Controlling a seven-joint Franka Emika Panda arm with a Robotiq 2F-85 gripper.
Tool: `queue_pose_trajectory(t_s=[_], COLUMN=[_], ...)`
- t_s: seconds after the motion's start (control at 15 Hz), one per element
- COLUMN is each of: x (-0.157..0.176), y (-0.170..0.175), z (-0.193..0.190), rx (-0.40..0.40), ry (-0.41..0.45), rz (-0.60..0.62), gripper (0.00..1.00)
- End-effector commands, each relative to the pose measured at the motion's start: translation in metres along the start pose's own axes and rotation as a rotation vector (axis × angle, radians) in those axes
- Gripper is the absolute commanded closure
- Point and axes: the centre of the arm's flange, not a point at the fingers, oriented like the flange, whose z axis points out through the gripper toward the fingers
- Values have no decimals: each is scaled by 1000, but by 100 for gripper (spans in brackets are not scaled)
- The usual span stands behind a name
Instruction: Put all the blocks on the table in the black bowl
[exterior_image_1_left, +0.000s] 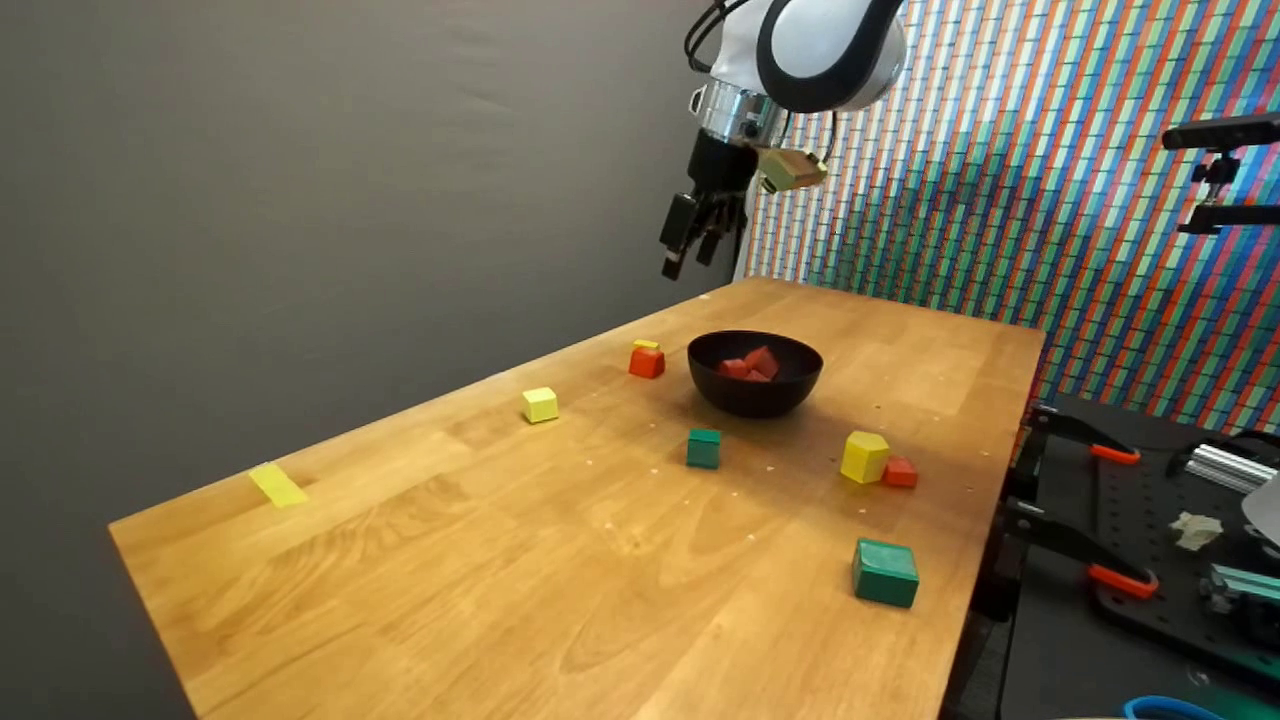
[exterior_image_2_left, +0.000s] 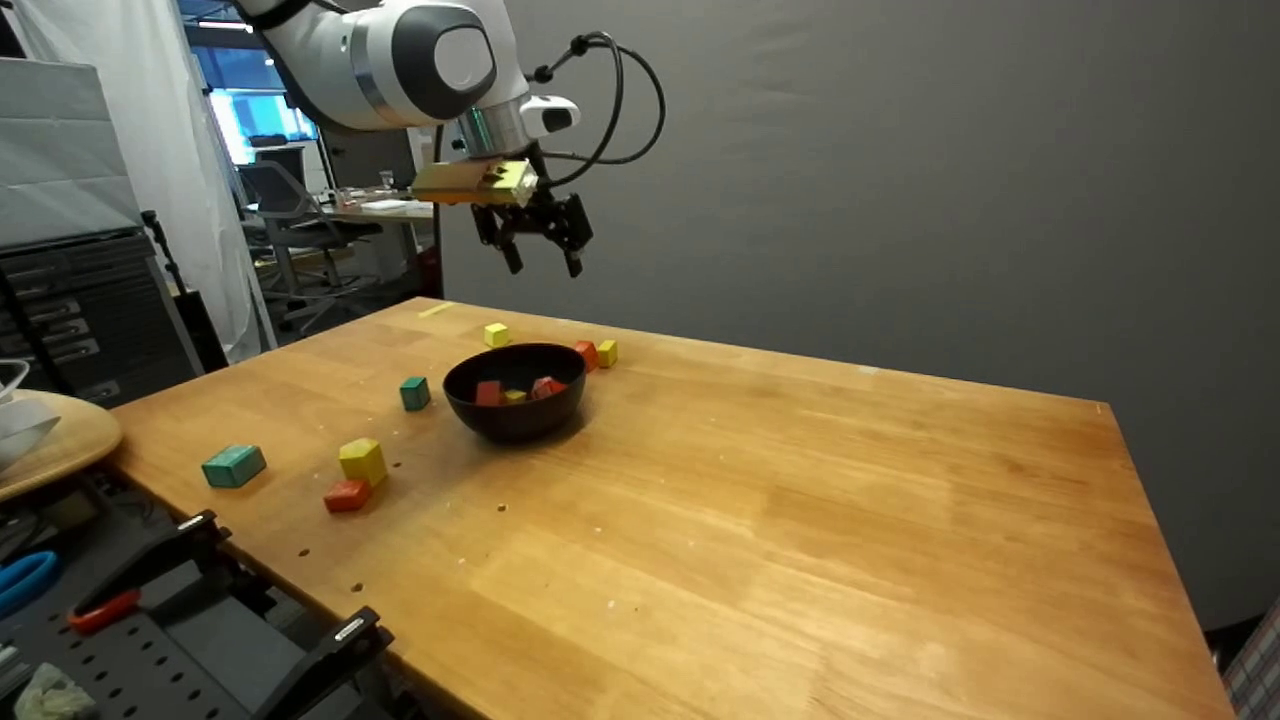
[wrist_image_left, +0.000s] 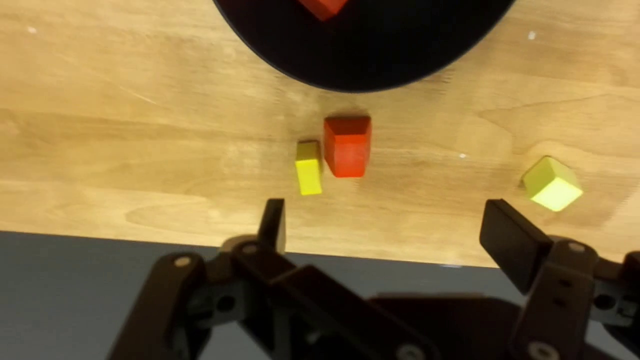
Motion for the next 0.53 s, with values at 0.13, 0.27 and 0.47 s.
queue_pose_trajectory(t_s=[0.13,0.27,0.47], x=[18,23,15], y=[-38,-51,-37], z=[-6,-8,13], rx=[100,121,70], ry=[28,35,-46], rz=[-105,-129,-75], gripper=[0,0,0])
